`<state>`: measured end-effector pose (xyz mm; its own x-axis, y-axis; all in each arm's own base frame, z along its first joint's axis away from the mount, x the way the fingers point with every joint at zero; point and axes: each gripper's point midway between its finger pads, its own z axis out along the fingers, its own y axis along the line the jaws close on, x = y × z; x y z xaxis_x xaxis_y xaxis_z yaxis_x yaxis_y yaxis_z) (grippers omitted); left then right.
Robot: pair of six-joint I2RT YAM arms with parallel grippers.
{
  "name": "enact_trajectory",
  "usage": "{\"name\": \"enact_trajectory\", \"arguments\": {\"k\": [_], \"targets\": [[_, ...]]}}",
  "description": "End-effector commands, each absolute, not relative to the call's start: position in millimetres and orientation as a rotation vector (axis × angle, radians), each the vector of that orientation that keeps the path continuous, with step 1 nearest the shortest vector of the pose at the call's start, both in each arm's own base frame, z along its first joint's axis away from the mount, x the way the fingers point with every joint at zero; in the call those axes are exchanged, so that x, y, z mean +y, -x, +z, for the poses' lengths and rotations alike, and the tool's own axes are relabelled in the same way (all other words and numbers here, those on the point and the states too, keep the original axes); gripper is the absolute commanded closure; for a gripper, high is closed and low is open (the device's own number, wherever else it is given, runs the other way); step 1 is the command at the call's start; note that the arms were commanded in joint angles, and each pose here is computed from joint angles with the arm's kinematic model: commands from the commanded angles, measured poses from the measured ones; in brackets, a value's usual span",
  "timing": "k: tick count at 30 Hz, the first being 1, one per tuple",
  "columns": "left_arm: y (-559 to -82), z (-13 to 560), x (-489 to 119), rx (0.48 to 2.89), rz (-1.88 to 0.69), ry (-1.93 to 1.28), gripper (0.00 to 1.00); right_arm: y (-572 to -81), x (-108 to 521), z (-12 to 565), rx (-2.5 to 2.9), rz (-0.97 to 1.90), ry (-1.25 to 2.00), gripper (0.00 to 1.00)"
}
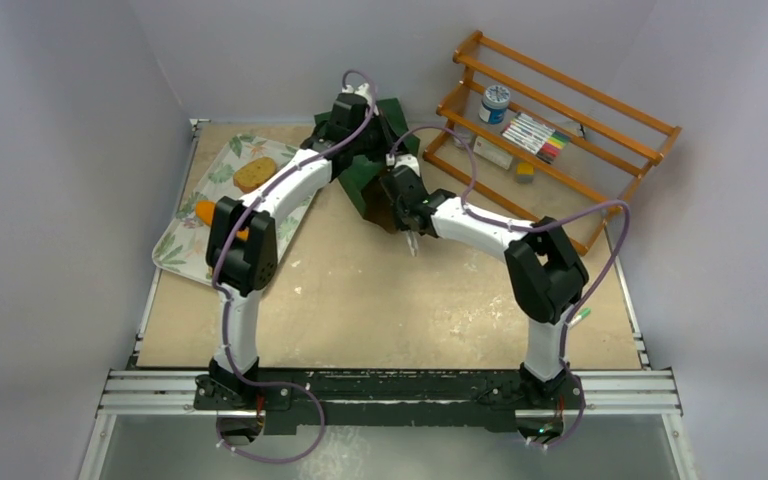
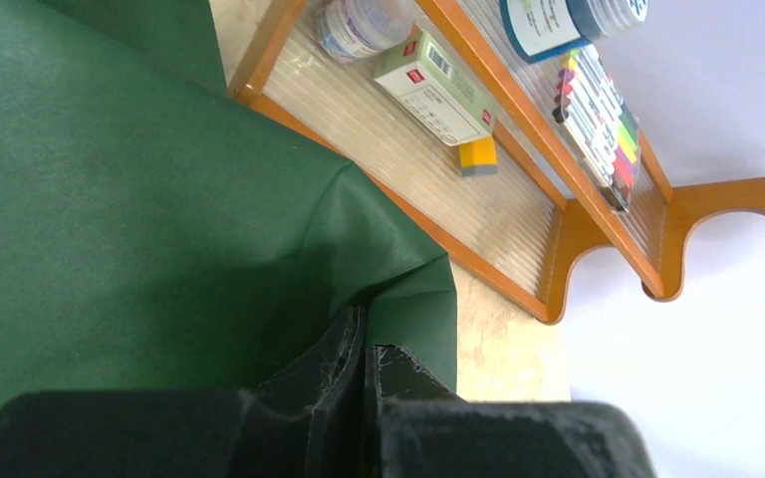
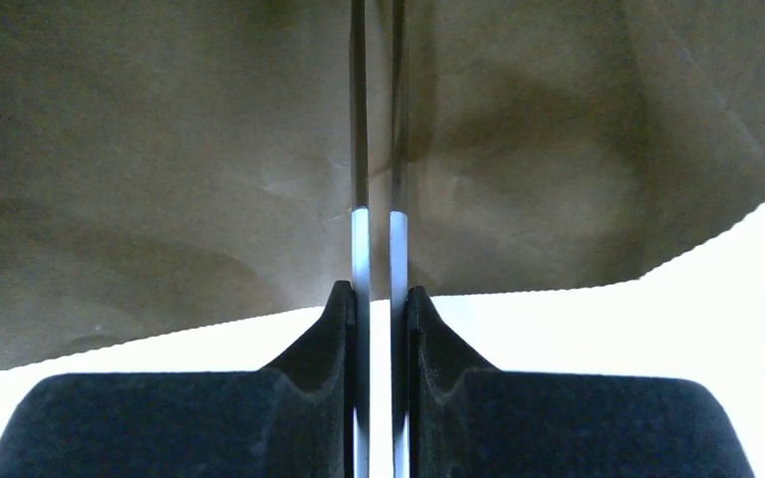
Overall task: Take the fake bread out of the paper bag
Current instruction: Take out the fake bread from the paper bag.
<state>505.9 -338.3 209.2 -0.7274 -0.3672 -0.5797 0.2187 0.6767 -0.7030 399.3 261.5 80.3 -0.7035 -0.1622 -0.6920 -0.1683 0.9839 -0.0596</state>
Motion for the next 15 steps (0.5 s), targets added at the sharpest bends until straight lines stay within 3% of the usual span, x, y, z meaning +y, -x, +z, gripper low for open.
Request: {"name": "enact_trajectory", "arguments": {"k": [1, 15], "targets": [[-496, 254, -358, 2.068, -1.117, 0.048, 1.00, -404, 251, 127, 2.271, 0.078, 0.151, 1.00], [-515, 239, -359, 2.092, -1.056, 0.089, 1.00, -351, 254, 163, 2.251, 0.178, 0.160, 1.00]]}}
